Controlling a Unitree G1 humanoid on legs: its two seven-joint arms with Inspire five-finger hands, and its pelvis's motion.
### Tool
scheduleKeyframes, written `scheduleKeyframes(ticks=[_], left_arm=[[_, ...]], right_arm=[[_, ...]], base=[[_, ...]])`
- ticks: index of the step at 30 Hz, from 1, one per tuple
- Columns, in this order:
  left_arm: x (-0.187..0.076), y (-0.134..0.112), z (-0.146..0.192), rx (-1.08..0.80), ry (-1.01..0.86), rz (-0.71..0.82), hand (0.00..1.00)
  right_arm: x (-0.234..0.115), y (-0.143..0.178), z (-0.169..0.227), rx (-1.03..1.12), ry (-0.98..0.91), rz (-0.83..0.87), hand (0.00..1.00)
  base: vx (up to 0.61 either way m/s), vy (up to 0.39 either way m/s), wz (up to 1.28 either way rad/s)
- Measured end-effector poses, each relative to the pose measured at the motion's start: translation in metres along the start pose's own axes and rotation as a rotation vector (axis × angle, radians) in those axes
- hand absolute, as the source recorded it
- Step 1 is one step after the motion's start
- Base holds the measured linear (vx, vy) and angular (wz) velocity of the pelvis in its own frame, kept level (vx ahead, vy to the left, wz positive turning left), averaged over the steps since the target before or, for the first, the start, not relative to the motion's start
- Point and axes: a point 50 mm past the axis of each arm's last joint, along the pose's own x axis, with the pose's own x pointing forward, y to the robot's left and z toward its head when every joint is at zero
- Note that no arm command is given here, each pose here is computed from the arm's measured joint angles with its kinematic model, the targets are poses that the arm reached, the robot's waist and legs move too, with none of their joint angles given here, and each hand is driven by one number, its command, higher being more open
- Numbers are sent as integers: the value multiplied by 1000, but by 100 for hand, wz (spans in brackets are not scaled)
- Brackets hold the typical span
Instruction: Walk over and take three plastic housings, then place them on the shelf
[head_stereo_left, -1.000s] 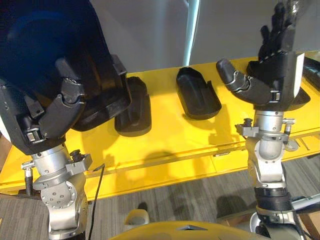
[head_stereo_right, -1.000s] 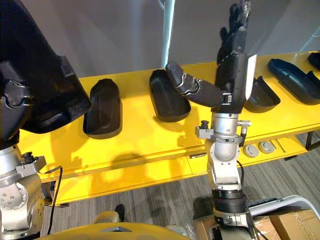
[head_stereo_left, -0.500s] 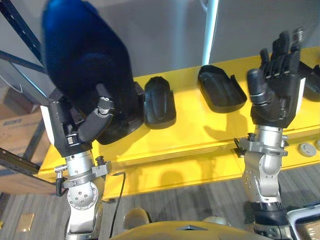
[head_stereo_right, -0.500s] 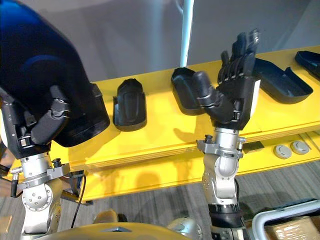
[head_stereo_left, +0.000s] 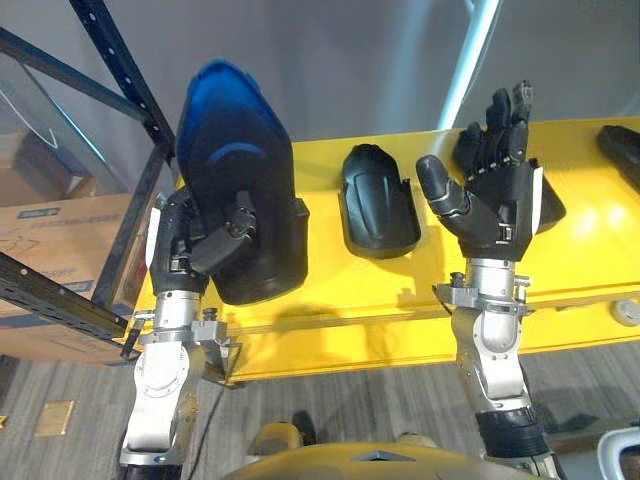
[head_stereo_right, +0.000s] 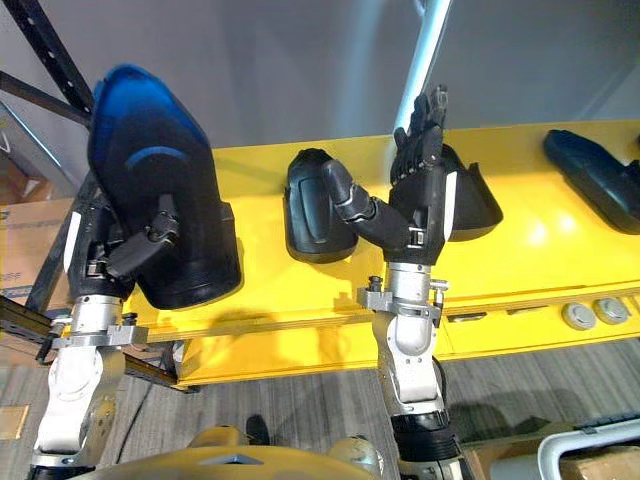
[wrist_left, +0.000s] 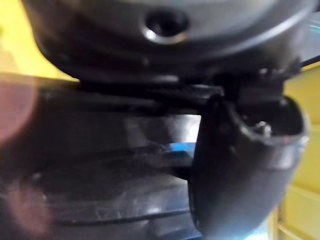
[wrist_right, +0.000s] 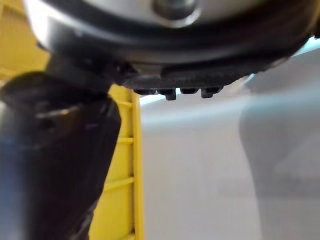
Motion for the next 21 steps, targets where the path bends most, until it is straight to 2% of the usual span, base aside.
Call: scheduleKeyframes(ticks=[9, 13, 15, 18, 21], left_arm=[[-2, 11, -2, 19, 52, 124, 0], [-1, 32, 2, 68, 66, 238, 0], [0, 52, 4, 125, 101, 301, 0], [-1, 75, -2, 182, 181, 340, 0], [9, 84, -14, 148, 236, 350, 0]], right_arm=[[-14, -13, -4, -13, 65, 10, 100], [-30, -18, -14, -94, 176, -22, 100], [-39, -22, -18, -119, 229, -38, 100], [-48, -26, -20, -133, 273, -31, 100], [-52, -26, -21, -134, 291, 6, 100]], base=[[11, -1, -12], [40, -8, -5], [44, -12, -2], [40, -16, -8], [-13, 0, -5]])
